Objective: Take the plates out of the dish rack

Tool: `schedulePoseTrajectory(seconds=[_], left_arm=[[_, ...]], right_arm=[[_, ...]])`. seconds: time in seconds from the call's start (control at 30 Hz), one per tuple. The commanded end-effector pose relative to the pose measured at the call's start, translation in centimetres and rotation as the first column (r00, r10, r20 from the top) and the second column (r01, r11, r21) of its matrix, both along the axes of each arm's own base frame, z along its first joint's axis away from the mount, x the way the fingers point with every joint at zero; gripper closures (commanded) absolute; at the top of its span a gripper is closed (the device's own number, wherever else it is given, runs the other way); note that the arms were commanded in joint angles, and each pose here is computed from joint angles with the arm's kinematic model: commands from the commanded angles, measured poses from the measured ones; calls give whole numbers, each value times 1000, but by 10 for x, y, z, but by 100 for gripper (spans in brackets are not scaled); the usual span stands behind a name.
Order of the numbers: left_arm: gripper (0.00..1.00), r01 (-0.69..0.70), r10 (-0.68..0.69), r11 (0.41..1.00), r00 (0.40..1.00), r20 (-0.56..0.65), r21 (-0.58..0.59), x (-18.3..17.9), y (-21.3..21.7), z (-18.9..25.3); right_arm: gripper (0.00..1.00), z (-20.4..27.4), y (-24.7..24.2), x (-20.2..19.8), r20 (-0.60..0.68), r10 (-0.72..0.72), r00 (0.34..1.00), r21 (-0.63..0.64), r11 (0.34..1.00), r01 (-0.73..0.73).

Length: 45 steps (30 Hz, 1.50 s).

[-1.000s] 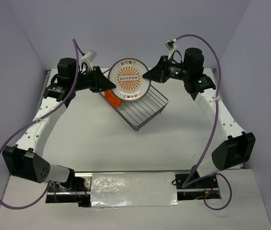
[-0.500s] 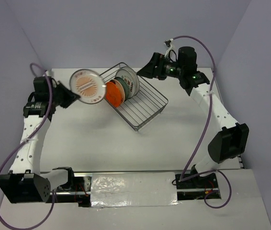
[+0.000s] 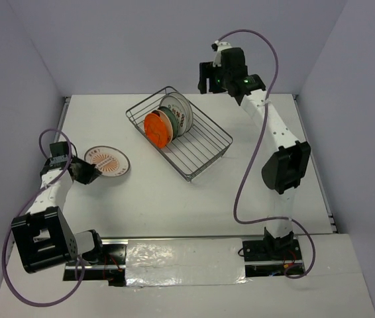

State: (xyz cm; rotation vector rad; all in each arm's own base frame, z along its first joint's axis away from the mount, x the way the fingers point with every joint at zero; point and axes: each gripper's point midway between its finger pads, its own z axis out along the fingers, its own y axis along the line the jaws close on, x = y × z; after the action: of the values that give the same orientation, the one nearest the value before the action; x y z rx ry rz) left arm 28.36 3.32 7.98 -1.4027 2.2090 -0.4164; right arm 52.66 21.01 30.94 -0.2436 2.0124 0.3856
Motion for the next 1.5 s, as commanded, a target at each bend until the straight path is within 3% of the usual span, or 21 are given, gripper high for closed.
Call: schedulePoseTrajectory(seconds=[0.0,0.1,0.17,0.2,0.3,0.37,0.6,0.9,1.07,1.23,1.47], left_arm=[[80,0,0,1000,1000,-6,17,2,5,-13],[67,-3,3,1000,997,-83,7,-18,1,-27],[43,-6,7,1000,990,-140,6,-35,-1,-32],[25,-7,9,1000,989,-147,17,-39,0,-29],[0,15,-8,999,981,-195,32,-54,-1,-19],[0,43,-32,998,975,-218,46,-61,-1,-10],[1,179,-169,963,984,-63,200,-34,7,74],[1,299,-304,917,952,-20,264,-21,-11,109],[0,329,-341,897,940,-12,295,-14,-15,119],[0,352,-372,873,928,-5,337,-5,-17,137],[0,381,-441,840,894,77,386,23,-26,172]], right_arm=[[24,-20,5,3,-16,36,999,-124,992,-38],[35,-33,29,3,-24,131,991,-125,983,-133],[41,-37,38,3,-26,154,988,-122,980,-156],[41,-39,44,5,-23,158,987,-127,979,-159],[44,-43,57,4,-14,176,984,-133,975,-176],[45,-46,62,6,-6,180,984,-137,974,-179],[55,-80,63,16,-39,152,988,-198,967,-157],[60,-120,60,30,-73,116,991,-259,957,-131],[89,-140,59,28,-91,95,991,-311,943,-119],[99,-83,43,24,59,-14,998,-383,923,36],[100,10,-12,14,252,-234,939,-392,863,320]])
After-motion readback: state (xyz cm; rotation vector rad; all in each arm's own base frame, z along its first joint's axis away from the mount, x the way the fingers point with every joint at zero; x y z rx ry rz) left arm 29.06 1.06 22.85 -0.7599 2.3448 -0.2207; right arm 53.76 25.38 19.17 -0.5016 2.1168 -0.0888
